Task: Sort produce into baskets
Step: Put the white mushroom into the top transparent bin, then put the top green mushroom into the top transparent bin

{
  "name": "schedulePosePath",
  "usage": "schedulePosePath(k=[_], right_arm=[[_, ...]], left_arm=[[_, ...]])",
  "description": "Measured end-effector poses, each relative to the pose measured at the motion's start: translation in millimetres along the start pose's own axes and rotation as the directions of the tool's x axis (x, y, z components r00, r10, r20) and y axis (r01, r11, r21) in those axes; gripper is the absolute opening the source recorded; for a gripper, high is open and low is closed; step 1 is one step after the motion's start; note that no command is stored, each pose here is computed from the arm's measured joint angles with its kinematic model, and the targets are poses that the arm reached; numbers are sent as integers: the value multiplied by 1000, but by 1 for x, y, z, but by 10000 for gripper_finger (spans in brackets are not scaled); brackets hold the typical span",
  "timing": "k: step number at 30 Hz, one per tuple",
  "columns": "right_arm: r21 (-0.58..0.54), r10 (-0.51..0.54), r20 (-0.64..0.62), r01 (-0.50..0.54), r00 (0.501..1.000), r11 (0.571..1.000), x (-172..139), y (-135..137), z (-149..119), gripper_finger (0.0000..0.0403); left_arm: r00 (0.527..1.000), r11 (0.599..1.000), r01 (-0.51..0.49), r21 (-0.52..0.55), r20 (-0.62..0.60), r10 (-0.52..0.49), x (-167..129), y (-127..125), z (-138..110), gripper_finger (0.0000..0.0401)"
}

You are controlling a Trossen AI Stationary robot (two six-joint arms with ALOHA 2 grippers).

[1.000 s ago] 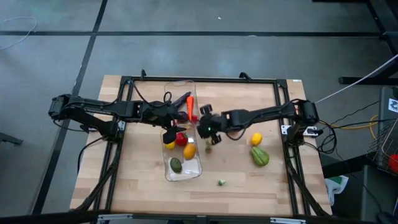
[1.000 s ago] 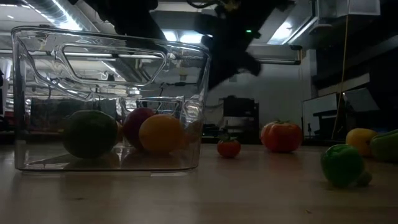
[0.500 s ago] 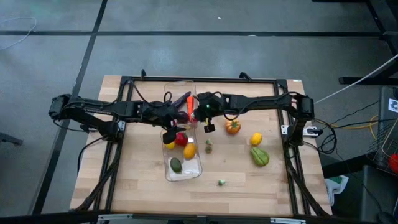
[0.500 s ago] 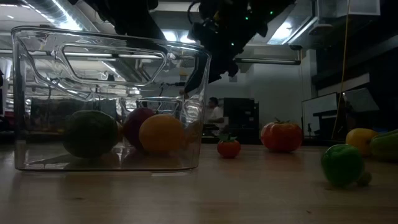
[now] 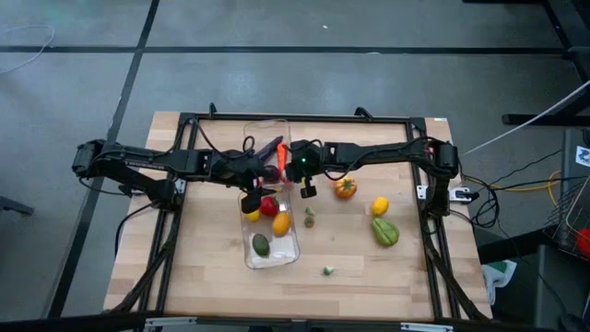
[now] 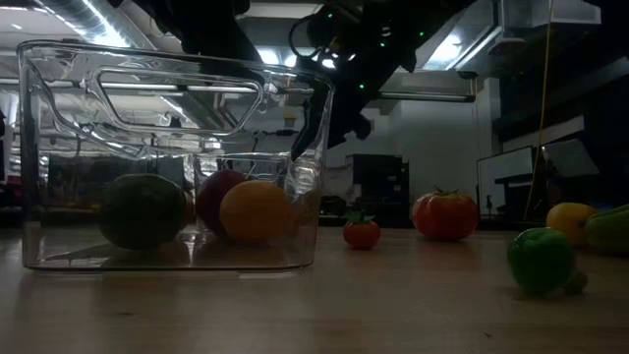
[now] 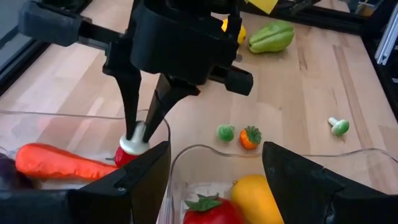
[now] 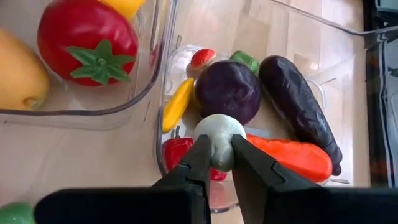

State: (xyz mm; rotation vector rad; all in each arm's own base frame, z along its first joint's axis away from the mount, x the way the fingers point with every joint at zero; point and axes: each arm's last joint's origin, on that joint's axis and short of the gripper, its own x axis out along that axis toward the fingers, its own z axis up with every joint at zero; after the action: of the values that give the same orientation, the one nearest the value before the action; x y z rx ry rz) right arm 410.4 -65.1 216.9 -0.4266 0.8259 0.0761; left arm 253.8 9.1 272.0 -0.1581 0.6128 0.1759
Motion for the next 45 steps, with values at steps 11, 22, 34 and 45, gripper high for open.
schedulePosePath(k=[11,22,34,45], right_arm=[[-3,-57,1,57,998,998,0,-3,2,171],[-10,-170,-46,169,984,986,-20,-6,6,192],[93,-19,-139,32,990,995,-82,44,22,189],[298,137,-365,-24,921,954,-55,90,-7,189]], left_arm=[[1000,1000,0,0,-1,0,0,0,0,250],[1000,1000,-1,1,-2,1,0,0,0,250],[1000,1000,0,-1,-2,0,0,0,0,250],[1000,1000,-2,-1,-2,2,0,0,0,250]])
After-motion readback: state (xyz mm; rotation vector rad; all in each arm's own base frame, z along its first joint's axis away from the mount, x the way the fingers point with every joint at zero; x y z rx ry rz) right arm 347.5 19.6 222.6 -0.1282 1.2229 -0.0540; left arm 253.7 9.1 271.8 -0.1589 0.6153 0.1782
